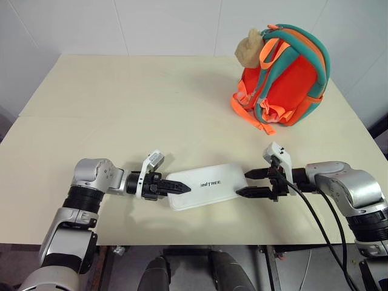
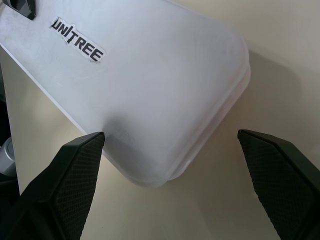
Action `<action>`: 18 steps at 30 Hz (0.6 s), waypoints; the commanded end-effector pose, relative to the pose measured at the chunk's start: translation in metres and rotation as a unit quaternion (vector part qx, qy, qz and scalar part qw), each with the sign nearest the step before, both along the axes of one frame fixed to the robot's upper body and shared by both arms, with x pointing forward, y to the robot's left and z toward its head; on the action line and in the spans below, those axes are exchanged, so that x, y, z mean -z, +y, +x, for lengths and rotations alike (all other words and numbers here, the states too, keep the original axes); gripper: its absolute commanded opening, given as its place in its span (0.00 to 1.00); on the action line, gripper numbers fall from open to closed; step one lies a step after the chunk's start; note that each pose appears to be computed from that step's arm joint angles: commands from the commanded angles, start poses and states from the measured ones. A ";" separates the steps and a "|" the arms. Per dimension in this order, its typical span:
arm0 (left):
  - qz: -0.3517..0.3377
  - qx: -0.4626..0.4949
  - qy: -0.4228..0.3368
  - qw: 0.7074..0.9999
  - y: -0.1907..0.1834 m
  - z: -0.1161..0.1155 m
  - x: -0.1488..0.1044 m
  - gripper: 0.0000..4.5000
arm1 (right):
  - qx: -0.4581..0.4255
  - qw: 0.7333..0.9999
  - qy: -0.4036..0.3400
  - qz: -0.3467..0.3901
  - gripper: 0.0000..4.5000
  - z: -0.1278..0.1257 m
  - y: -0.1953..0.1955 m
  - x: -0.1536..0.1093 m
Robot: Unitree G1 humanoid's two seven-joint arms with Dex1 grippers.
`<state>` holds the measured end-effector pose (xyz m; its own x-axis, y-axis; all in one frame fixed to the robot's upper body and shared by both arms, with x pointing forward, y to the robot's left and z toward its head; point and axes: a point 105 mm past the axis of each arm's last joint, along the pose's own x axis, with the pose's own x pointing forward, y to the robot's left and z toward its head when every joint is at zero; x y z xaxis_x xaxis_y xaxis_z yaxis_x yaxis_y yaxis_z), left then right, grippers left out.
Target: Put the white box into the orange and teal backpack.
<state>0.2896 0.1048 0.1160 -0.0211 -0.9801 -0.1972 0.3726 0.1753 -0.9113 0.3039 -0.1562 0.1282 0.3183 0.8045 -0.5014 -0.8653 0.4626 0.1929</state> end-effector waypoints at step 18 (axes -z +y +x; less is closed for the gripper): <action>-0.038 -0.162 -0.201 0.965 0.066 0.002 -0.027 0.32 | 0.274 0.899 -0.331 0.078 1.00 0.111 -0.060 -0.119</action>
<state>0.2940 0.1726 0.1275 0.3484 -0.9309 -0.1093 0.5691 0.3028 -0.7645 0.4052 -0.2045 0.2227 0.8260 0.5610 -0.0550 -0.5626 0.8141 -0.1440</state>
